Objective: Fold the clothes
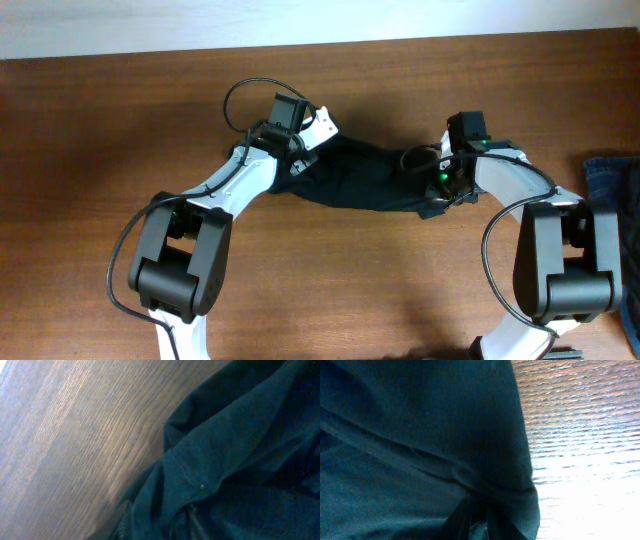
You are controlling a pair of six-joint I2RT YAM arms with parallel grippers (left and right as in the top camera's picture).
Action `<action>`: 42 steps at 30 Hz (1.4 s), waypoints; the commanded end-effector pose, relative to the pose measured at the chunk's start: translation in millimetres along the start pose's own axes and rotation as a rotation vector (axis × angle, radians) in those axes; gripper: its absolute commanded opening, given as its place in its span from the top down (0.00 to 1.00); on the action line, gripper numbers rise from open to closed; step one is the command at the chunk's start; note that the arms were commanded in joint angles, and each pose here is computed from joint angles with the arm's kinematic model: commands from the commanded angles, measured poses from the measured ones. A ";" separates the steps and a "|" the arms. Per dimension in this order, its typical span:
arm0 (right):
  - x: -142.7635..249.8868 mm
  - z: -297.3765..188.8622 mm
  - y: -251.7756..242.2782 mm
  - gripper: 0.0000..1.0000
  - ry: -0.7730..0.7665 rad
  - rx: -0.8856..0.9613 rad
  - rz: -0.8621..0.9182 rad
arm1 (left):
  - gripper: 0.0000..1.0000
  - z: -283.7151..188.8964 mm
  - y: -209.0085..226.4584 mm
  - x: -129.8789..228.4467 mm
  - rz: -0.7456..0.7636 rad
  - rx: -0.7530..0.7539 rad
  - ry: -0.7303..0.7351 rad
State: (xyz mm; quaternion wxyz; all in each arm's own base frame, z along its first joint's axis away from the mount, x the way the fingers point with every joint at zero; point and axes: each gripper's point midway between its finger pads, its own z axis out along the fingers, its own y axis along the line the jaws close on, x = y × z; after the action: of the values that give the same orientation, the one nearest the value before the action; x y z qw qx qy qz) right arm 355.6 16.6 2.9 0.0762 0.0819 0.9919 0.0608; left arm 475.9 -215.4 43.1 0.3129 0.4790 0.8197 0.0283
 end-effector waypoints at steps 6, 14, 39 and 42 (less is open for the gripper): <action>6.9 4.7 -13.2 0.83 0.017 0.066 -0.002 | 0.87 5.2 7.7 -10.6 0.019 -0.037 -0.037; 7.9 4.6 -13.3 0.82 0.021 0.066 -0.002 | 0.95 -2.8 53.4 -34.7 0.002 -0.214 -0.140; 7.1 4.7 -13.1 0.83 0.018 0.066 -0.002 | 0.17 48.3 155.6 16.9 -0.264 -0.465 -0.301; 6.9 4.7 -12.9 0.83 0.017 0.065 -0.002 | 0.01 29.7 183.6 11.3 -0.370 -0.517 -0.319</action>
State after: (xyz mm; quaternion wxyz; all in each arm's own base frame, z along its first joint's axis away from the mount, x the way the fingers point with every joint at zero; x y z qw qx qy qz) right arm 355.5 16.0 2.8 0.0764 0.0784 0.9923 0.0586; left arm 605.9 -130.9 34.1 0.5103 0.3008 0.7984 0.1076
